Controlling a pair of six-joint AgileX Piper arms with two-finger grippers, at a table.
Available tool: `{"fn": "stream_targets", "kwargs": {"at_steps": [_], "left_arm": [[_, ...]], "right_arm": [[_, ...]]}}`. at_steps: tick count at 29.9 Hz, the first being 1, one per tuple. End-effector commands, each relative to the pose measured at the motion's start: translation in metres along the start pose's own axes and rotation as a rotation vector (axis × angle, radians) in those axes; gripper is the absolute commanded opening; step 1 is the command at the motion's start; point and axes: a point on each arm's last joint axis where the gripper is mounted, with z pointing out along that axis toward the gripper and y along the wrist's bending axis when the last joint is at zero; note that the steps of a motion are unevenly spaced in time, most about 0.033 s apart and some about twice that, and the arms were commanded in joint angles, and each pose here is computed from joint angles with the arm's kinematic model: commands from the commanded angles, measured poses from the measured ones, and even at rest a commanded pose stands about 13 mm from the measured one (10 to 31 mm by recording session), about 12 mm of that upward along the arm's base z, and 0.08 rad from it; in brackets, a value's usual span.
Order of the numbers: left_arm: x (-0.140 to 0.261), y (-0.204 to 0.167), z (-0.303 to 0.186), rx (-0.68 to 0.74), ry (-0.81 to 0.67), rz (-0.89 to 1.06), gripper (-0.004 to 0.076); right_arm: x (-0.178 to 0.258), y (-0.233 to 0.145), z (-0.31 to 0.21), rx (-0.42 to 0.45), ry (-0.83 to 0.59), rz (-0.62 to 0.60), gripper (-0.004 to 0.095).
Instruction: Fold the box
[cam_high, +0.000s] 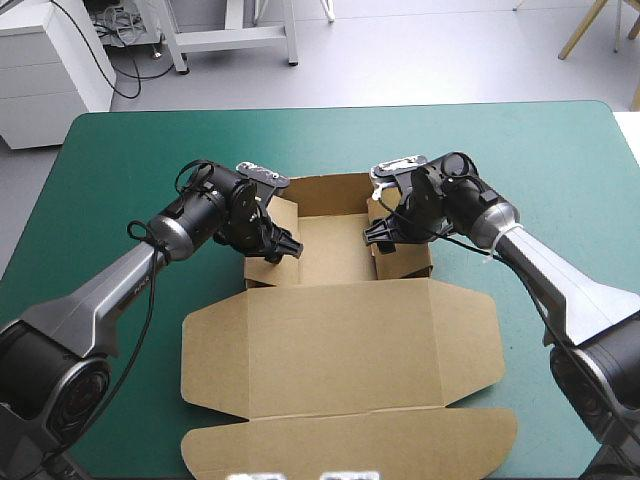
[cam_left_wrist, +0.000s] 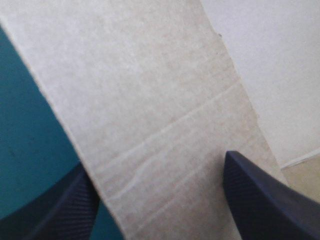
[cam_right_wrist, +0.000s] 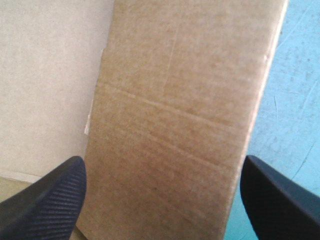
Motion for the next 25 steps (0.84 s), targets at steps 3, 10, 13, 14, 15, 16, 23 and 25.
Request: {"fn": "stream_targets", "kwargs": {"at_steps": [3, 10, 13, 14, 15, 16, 23, 25], "left_arm": [[-0.003, 0.004, -0.047, 0.016, -0.153, 0.014, 0.0498], [0.006, 0.011, -0.095, 0.007, -0.303, 0.035, 0.0491], [0.014, 0.015, -0.128, 0.014, -0.426, 0.031, 0.0457], [0.019, 0.016, -0.142, 0.013, -0.472, 0.032, 0.0437], [0.024, 0.019, -0.154, 0.01, -0.51, 0.034, 0.0412], [0.03, 0.021, -0.166, 0.006, -0.544, 0.038, 0.0388], [0.08, 0.036, -0.221, -0.073, -0.608, 0.123, 0.0097], [0.094, 0.04, -0.227, -0.092, -0.606, 0.155, 0.0008]], "right_arm": [[-0.007, 0.0, -0.028, -0.009, -0.107, -0.015, 0.0807], [-0.007, -0.005, -0.058, 0.016, -0.199, -0.039, 0.0806], [-0.004, -0.007, -0.083, 0.02, -0.277, -0.042, 0.0806], [-0.003, -0.008, -0.09, 0.023, -0.299, -0.043, 0.0806], [-0.001, -0.01, -0.101, 0.025, -0.335, -0.044, 0.0806], [0.001, -0.01, -0.108, 0.027, -0.357, -0.045, 0.0806], [0.014, -0.015, -0.154, 0.026, -0.49, -0.041, 0.0806], [0.016, -0.016, -0.16, 0.023, -0.505, -0.039, 0.0806]]}}
